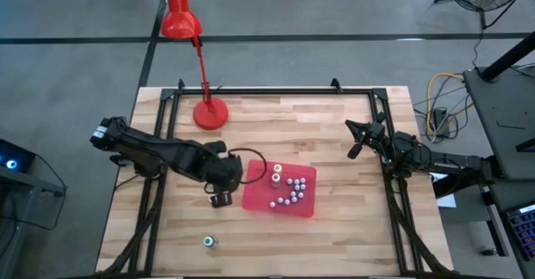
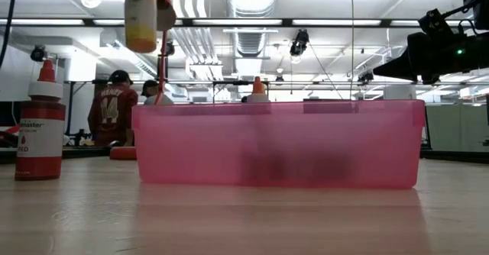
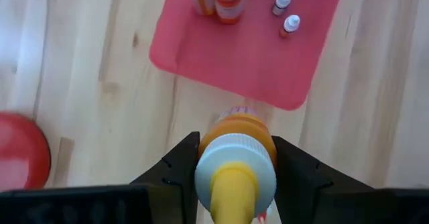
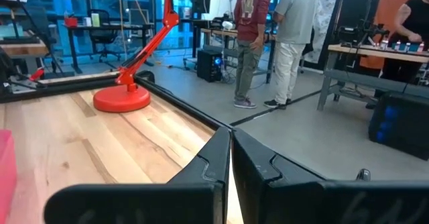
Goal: Pick & Place food coloring
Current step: Put the large yellow food coloring bottle in the red bin
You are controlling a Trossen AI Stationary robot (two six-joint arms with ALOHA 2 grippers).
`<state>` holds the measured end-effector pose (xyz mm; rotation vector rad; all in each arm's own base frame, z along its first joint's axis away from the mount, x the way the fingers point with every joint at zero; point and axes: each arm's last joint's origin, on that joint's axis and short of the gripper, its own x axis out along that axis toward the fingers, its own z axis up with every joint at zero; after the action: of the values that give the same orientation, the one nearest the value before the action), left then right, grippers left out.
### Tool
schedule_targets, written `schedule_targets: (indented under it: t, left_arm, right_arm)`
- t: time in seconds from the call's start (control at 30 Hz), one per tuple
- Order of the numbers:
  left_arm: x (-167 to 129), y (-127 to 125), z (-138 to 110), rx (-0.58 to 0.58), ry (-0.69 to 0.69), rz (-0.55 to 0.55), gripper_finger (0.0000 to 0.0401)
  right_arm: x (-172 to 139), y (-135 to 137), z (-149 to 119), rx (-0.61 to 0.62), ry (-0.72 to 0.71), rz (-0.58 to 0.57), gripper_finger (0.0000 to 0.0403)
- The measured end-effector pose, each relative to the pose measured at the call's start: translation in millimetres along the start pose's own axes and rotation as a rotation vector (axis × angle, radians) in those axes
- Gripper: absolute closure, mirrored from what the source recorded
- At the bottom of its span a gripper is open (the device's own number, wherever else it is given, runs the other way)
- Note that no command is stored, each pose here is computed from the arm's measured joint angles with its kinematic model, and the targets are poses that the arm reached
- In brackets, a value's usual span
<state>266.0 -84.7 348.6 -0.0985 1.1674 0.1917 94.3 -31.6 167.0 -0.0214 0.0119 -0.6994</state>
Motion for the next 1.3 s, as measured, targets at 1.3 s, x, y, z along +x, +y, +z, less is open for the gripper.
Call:
schedule_targets:
  t: [1.3]
  left_arm:
    - [123,-53,85,0.097,0.003,0.083,0.0283]
  right_arm:
    - [0,0,0,-0.007,0.000,0.001,0.0394]
